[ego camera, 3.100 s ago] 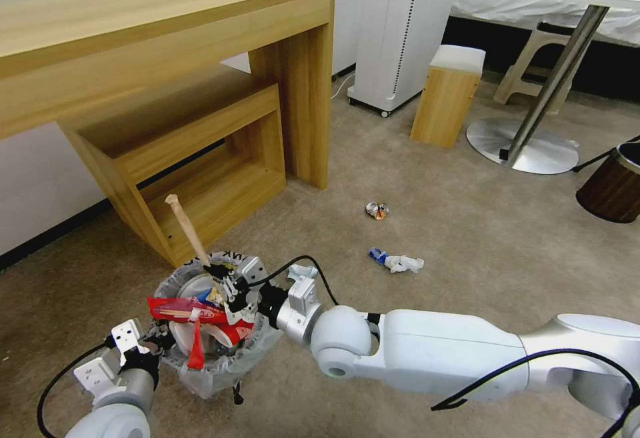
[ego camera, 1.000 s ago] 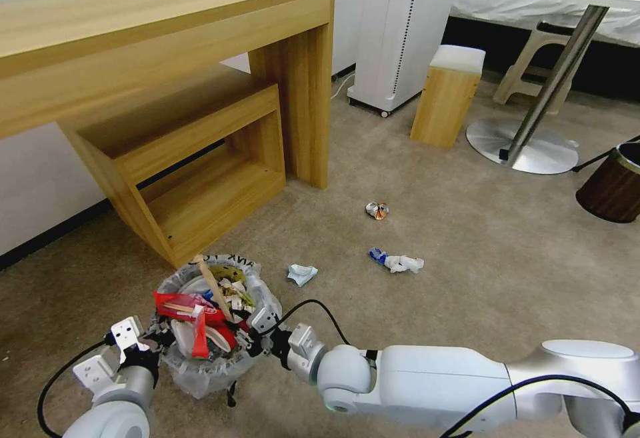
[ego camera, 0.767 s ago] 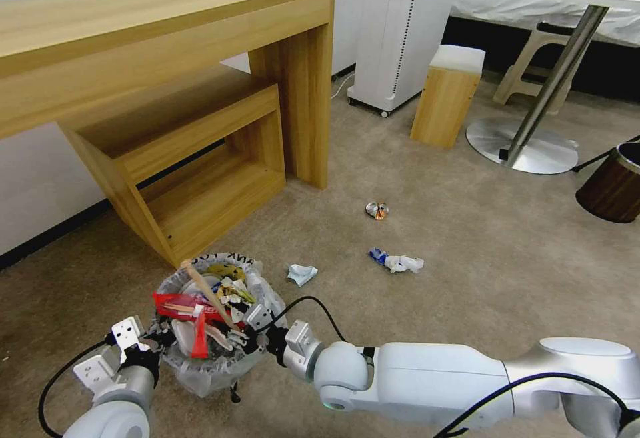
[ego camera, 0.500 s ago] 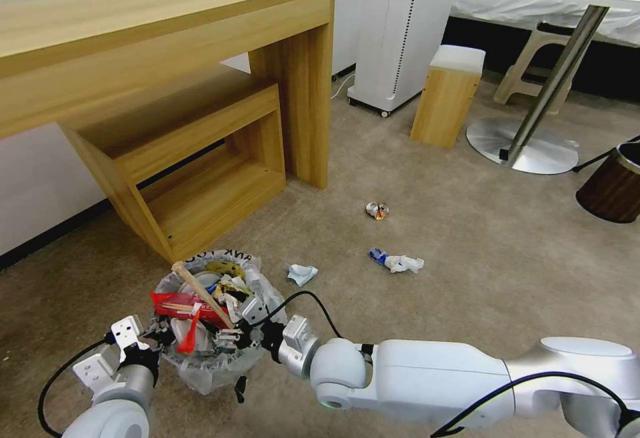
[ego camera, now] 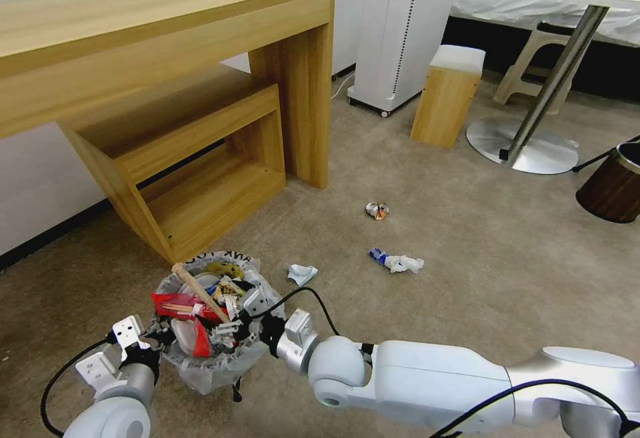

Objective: Pick up the trash bin and place the garbage on the floor into it.

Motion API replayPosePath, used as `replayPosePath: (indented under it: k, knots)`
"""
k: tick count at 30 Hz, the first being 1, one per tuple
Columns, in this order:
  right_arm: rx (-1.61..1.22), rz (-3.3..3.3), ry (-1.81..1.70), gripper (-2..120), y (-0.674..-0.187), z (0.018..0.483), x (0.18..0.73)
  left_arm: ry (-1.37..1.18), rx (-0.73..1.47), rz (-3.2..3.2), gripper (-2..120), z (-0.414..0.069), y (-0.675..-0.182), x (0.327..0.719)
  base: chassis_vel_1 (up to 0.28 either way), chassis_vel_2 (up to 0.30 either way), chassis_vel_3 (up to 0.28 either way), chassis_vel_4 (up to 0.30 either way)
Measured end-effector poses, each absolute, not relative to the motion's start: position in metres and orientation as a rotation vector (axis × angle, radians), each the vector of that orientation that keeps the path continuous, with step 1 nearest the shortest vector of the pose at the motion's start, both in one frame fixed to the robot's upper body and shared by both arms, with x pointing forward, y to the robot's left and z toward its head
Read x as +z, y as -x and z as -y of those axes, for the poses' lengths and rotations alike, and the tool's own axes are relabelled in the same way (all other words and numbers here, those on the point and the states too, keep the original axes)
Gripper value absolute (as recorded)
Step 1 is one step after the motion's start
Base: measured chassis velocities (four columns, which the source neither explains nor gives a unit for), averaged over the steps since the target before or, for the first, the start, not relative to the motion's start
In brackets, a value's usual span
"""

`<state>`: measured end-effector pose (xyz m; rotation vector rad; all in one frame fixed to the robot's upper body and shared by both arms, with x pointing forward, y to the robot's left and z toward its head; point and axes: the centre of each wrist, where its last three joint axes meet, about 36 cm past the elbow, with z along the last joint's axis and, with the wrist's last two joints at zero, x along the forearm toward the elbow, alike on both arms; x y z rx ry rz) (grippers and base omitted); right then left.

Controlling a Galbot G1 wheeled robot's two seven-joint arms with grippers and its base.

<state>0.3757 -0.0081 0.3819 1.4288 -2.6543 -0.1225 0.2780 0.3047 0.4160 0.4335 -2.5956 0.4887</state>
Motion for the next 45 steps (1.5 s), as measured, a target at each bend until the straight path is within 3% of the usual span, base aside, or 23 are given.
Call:
replayPosePath:
  k: [13, 24, 45]
  knots:
    - [-0.296, 2.809, -1.291, 100, -0.418, 0.036, 0.431, -0.428, 0.477, 2.55, 1, -0.319, -0.282, 0.42, 0.0, 0.0, 0.0, 0.0]
    - [-0.348, 2.976, -1.027, 100, -0.45, 0.101, 0.47, -0.309, 0.449, 2.529, 1, -0.324, -0.277, 0.448, 0.0, 0.0, 0.0, 0.0]
    - [-0.408, 3.181, -0.566, 100, -0.467, 0.188, 0.477, -0.158, 0.305, 2.482, 1, -0.324, -0.253, 0.46, 0.0, 0.0, 0.0, 0.0]
